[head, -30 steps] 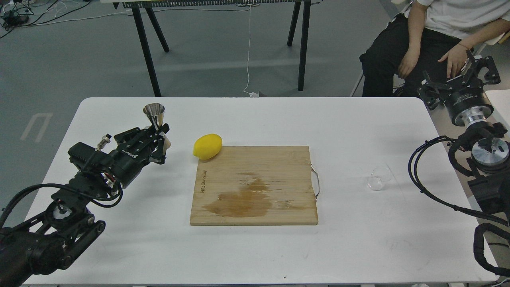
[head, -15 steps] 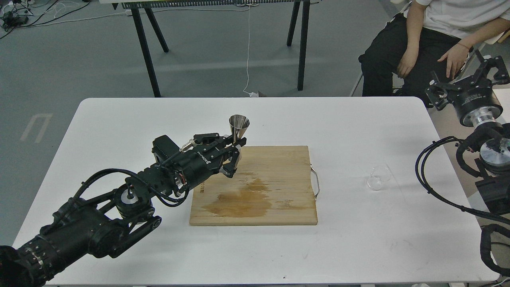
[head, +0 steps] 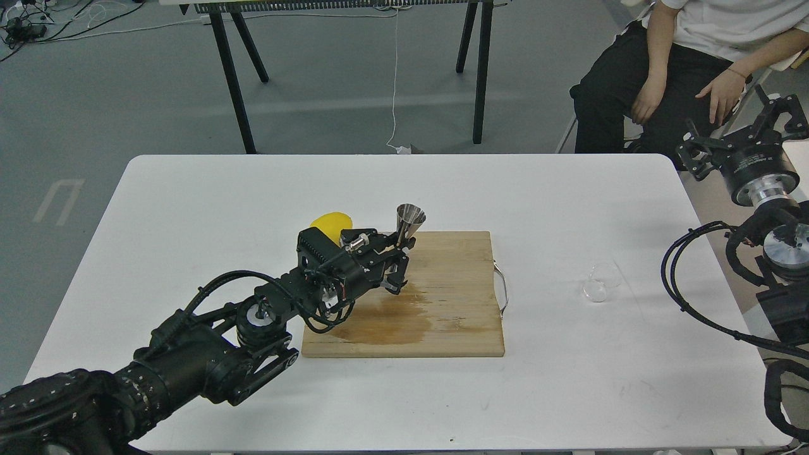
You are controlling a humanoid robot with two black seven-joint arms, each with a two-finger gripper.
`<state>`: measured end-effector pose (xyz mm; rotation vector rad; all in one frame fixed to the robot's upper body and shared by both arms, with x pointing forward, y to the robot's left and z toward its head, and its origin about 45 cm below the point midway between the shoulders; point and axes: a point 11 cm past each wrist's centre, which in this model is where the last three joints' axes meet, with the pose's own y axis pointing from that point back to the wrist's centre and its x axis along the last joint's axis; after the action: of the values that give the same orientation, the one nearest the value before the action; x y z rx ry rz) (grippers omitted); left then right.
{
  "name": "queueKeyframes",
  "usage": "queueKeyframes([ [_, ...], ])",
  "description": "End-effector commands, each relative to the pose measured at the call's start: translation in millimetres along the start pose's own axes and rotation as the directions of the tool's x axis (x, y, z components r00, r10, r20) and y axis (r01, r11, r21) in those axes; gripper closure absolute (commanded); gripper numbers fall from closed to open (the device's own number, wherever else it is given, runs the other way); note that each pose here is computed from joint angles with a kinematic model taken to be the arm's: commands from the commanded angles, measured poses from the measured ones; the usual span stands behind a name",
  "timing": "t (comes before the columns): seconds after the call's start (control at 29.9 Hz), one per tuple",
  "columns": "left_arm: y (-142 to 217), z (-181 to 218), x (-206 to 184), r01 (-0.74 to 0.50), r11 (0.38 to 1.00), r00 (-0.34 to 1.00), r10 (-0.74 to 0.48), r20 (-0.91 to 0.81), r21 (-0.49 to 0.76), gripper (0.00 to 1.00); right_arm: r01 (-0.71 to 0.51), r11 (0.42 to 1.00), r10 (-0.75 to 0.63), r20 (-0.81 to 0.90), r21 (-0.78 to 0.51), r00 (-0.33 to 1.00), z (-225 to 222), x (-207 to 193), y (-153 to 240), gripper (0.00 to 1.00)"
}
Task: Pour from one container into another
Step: 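Carry the jigger with the left gripper onto the wooden board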
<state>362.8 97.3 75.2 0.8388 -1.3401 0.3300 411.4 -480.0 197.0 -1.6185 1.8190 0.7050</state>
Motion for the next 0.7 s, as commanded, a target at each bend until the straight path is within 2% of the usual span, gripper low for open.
queueKeyframes([
  [0.0,0.3,0.6,-2.4,0.008,1.0,1.0,-0.008,0.01,0.004,0.8,0.0,1.0,0.0,0.001,-0.001,1.0,0.6,-0.1,0.0,0.0],
  [0.67,0.0,2.8,0.2,-0.012,1.0,1.0,0.012,0.006,0.002,0.71,-0.008,1.0,0.008,-0.001,-0.004,1.0,1.5,3.9,2.8,0.0],
])
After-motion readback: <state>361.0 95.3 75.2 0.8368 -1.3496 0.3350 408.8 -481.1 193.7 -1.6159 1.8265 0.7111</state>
